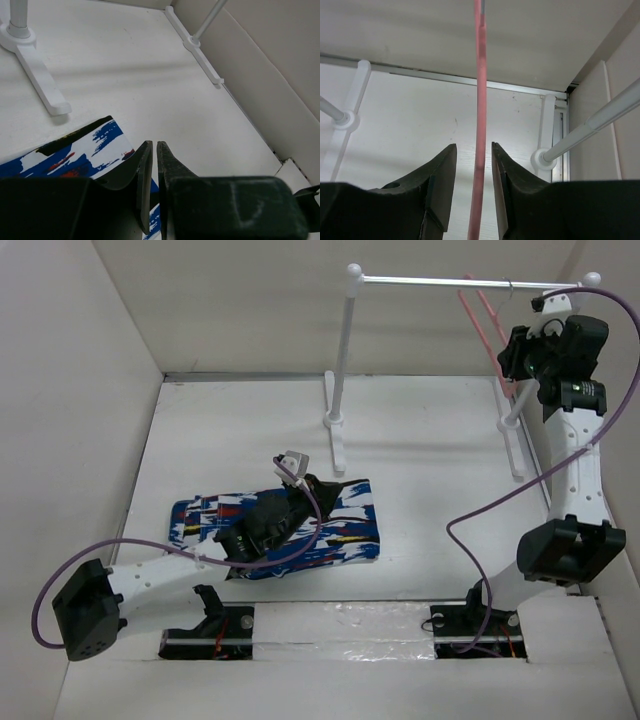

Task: Place the trousers on the hanger
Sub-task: Pick up the hanger from the clothesline, then place the trousers on the hanger.

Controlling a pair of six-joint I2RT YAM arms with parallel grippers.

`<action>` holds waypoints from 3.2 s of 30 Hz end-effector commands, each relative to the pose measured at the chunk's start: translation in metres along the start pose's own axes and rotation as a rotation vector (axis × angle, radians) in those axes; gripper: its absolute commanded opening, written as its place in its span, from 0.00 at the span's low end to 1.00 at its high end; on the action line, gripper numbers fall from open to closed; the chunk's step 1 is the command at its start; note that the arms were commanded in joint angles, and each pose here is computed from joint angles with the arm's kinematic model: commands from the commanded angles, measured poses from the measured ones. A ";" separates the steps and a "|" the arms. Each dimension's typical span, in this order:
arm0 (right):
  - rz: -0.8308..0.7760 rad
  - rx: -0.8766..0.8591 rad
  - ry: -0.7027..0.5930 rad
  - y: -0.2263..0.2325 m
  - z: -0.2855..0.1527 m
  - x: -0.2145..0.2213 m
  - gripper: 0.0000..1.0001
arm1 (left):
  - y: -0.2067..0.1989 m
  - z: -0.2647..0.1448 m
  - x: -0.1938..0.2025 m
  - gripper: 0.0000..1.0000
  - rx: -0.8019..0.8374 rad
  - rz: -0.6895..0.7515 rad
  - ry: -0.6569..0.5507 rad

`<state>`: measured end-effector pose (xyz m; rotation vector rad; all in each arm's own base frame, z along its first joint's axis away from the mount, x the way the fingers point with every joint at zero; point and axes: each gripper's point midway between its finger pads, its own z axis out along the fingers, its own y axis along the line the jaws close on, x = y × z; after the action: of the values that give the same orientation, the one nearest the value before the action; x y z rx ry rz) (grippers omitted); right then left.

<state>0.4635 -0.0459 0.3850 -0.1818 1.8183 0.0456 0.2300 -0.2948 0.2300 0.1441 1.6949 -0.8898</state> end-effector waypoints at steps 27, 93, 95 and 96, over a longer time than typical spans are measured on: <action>-0.030 0.133 -0.187 0.036 -0.059 -0.003 0.00 | -0.019 0.010 0.009 0.33 0.087 0.001 0.022; -0.096 -0.054 0.121 0.230 -0.106 0.254 0.00 | -0.036 0.210 0.123 0.29 -0.065 -0.083 0.421; -0.100 -0.047 0.132 0.234 -0.105 0.258 0.00 | -0.035 0.209 0.130 0.30 -0.058 -0.106 0.429; -0.100 -0.038 0.140 0.233 -0.104 0.260 0.00 | -0.029 0.209 0.134 0.31 -0.064 -0.113 0.441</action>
<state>0.2589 0.1228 0.1262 -0.3568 2.0202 -0.0930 0.3361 -0.4817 0.1180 0.2110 2.1512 -0.8531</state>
